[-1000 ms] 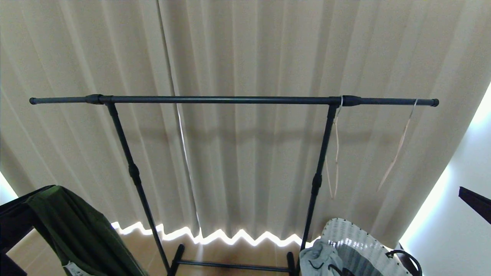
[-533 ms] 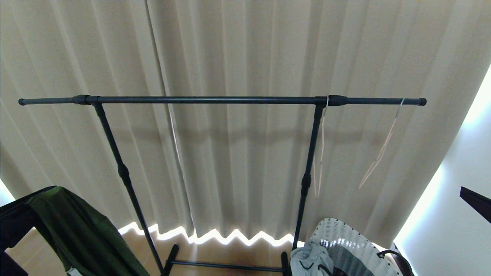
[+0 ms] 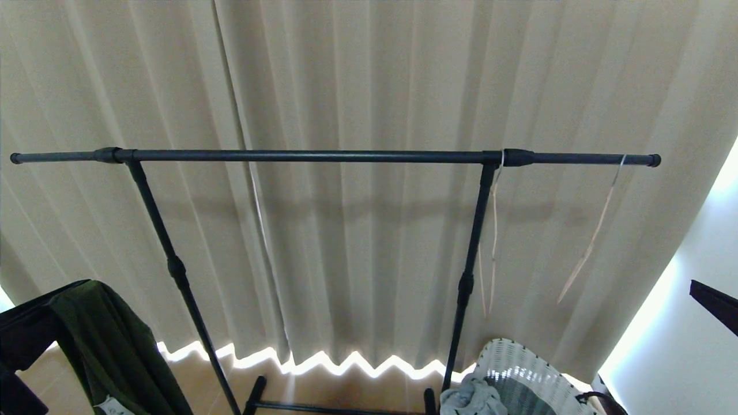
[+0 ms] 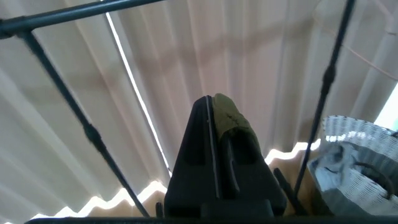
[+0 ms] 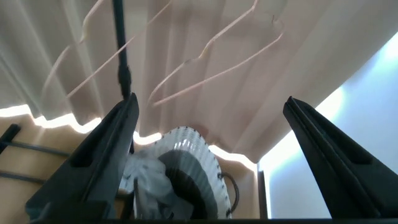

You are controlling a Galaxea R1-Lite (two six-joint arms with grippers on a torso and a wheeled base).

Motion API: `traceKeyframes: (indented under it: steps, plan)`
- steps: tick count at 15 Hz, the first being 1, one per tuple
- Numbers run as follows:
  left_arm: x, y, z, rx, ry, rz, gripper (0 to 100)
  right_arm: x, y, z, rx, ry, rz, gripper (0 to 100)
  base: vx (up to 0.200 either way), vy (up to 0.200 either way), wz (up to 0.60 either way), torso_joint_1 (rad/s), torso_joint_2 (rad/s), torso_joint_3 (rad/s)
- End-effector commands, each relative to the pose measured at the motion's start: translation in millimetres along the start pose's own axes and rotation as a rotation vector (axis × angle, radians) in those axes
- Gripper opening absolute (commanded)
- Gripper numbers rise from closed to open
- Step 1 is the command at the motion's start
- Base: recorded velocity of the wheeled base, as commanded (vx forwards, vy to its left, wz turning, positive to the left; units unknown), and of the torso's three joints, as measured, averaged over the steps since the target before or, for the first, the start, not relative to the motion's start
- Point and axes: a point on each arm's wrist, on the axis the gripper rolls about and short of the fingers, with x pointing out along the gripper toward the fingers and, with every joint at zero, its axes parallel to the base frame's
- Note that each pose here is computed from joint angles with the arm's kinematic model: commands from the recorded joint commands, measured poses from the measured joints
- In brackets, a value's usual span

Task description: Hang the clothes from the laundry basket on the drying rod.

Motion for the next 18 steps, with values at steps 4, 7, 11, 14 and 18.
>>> traceKeyframes:
  steps: [4,7,11,14,18]
  plan:
    - [0,-0.1,0,0.001,0.0,-0.001,0,0,0.0,0.0,-0.001,-0.001,-0.001,100,0.2,0.0,0.0,0.006,0.0,0.002]
    - [0,-0.4,-2,0.006,0.003,-0.001,0,0,0.0,0.0,-0.001,0.001,-0.001,100,0.0,0.0,0.0,0.0,0.0,0.0]
    - [1,-0.4,-3,0.005,0.01,-0.004,0,10,0.5,-1.2,-0.004,0.044,-0.012,100,0.0,0.0,0.0,0.0,0.0,0.0]
    - [8,0.6,0,0.007,0.022,-0.006,0,34,-1.7,-5.9,-0.002,0.15,-0.066,100,0.0,0.0,0.0,0.0,0.0,0.0]
    - [27,3.2,9,0.004,0.043,-0.012,0,72,-1.1,-9.2,0.001,0.272,-0.066,100,0.0,0.0,0.0,0.0,0.0,0.0]
